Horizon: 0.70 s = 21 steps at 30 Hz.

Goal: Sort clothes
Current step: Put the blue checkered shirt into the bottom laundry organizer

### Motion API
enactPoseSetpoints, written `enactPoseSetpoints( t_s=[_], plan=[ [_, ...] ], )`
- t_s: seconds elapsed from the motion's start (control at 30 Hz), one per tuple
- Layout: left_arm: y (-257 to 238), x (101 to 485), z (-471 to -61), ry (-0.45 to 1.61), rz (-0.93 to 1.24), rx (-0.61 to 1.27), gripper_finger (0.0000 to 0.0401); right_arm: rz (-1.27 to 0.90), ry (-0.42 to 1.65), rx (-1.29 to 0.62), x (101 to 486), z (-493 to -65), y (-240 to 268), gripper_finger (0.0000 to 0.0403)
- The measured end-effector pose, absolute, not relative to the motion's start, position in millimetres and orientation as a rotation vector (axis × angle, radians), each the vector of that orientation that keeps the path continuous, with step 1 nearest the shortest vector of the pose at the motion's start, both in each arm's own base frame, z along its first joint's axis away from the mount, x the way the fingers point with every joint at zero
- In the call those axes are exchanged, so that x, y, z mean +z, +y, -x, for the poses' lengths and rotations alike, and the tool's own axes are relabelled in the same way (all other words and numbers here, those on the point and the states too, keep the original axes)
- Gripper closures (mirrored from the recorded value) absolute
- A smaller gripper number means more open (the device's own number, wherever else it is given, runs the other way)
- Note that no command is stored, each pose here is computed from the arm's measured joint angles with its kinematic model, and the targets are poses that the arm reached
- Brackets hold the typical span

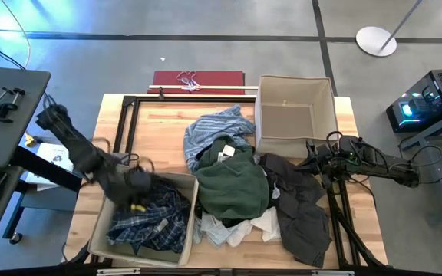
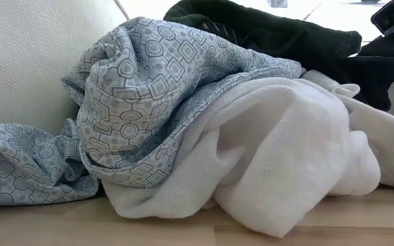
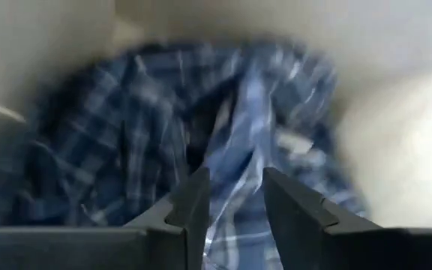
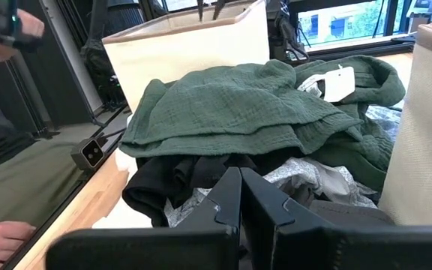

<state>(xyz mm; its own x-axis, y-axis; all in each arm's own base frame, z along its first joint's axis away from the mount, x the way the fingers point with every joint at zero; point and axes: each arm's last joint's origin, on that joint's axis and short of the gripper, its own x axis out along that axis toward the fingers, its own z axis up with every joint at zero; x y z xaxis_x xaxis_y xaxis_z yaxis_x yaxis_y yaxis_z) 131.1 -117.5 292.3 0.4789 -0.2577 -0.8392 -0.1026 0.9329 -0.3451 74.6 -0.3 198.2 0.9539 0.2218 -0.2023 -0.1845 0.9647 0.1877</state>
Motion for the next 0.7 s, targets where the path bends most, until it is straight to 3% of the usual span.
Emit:
enactPoseSetpoints(
  t_s=[0.17, 0.3, 0.5, 0.7],
  plan=[
    [-158, 240, -138, 1.193, 0.159, -0.151, 0.0318, -0.168, 0.224, 0.207, 198, -75, 0, 0.0402],
    [-165, 197, -144, 1.342, 0.019, -0.043, 0.0341, -0.168, 0.224, 0.207, 198, -75, 0, 0.0402],
    [-145, 146, -162, 1.464, 0.109, 0.124, 0.0368, -0.168, 0.224, 0.208, 198, -75, 0, 0.0402],
    [-112, 141, -164, 1.538, 0.088, 0.204, 0.0385, -0.168, 0.224, 0.207, 198, -75, 0, 0.0402]
  ],
)
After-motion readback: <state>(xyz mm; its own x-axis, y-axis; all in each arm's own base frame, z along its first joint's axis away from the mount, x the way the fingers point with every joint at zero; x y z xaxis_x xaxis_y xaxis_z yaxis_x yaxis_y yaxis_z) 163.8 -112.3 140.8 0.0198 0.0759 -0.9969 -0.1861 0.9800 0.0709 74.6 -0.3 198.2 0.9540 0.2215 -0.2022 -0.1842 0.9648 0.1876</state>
